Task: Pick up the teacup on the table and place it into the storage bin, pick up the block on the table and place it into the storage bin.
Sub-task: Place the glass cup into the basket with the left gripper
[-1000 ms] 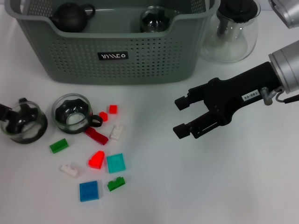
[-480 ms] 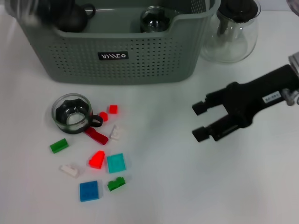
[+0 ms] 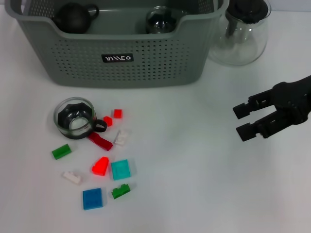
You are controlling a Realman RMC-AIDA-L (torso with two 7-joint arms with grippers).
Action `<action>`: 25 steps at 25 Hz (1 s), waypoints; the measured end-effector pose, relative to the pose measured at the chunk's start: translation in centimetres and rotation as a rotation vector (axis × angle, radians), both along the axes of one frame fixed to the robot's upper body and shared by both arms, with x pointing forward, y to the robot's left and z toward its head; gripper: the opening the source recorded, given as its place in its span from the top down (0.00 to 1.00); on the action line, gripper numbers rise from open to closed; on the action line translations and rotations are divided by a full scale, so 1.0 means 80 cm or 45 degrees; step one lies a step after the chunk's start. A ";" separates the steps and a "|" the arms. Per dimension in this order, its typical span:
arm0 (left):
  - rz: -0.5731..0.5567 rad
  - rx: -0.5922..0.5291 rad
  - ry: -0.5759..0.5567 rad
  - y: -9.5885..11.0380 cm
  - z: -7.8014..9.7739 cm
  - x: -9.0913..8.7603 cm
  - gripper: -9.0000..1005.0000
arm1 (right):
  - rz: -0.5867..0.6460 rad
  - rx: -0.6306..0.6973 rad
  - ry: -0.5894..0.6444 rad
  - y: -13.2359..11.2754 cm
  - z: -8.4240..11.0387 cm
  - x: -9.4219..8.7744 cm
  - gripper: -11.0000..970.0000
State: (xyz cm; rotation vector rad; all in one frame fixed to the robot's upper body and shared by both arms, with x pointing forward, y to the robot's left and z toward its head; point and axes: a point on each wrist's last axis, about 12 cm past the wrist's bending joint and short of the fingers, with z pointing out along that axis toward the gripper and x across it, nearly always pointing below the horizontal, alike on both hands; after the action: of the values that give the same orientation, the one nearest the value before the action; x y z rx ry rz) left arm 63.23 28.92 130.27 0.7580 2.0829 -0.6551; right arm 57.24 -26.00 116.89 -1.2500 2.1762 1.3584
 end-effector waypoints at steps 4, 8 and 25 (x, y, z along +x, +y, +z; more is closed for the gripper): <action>0.049 0.197 0.075 -0.031 -0.015 0.033 0.94 | -0.018 -0.012 0.016 -0.005 0.001 0.000 0.03; 0.117 0.326 0.092 -0.058 -0.033 0.058 0.94 | -0.035 -0.018 0.011 -0.007 0.000 0.002 0.03; 0.233 0.557 0.009 -0.128 -0.105 0.097 0.94 | -0.021 -0.083 -0.018 0.010 -0.014 0.005 0.03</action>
State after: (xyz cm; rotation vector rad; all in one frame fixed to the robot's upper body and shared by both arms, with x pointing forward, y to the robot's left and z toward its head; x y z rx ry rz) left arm 70.95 18.66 121.87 0.7874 2.2983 -0.0982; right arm 57.65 -25.16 115.78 -1.2583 2.2326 1.2783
